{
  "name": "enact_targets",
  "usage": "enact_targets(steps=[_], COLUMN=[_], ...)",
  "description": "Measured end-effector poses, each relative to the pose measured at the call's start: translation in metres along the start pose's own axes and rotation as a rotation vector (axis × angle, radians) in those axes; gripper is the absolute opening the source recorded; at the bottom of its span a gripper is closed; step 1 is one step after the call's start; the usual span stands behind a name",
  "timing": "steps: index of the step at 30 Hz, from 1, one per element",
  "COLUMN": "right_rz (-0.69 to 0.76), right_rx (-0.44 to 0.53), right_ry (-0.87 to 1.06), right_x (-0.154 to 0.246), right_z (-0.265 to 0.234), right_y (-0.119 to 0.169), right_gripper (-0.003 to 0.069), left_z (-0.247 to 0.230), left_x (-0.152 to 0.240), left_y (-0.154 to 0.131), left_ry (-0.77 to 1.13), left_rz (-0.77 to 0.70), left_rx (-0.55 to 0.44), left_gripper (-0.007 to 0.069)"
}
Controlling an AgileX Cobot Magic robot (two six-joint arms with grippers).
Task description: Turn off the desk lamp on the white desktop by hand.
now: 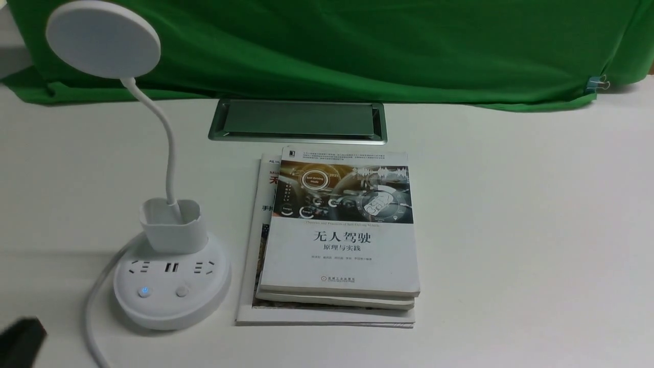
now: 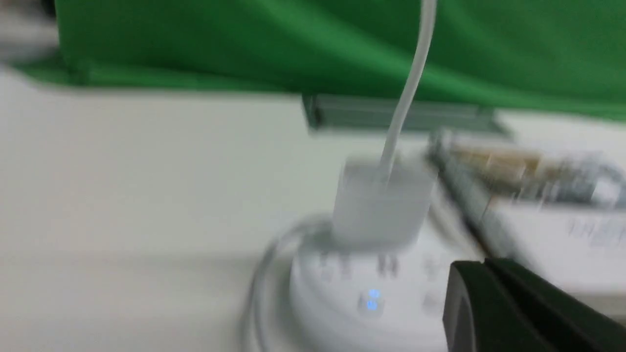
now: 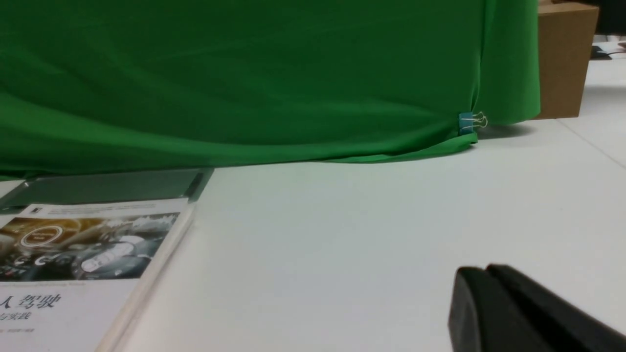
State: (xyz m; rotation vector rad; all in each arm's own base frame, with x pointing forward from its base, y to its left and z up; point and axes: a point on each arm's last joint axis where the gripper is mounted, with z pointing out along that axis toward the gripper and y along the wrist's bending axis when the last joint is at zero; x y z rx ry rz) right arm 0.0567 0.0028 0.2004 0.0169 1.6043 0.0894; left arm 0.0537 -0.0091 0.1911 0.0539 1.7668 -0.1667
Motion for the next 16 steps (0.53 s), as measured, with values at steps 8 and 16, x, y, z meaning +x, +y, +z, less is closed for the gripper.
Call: enact_targets(steps=[8, 16], right_rz=[0.000, 0.000], right_rx=[0.000, 0.000], right_ry=[-0.001, -0.001], right_x=[-0.0001, -0.0001], right_z=[0.0000, 0.0000], right_y=[0.0000, 0.0000], right_gripper=[0.0035, 0.0035], left_z=[0.0014, 0.0014], left_x=[0.0016, 0.0014], left_y=[0.0008, 0.0008], left_ry=[-0.036, -0.038], left_rz=[0.005, 0.009], left_rx=[-0.004, -0.004], left_gripper=[0.0001, 0.0001])
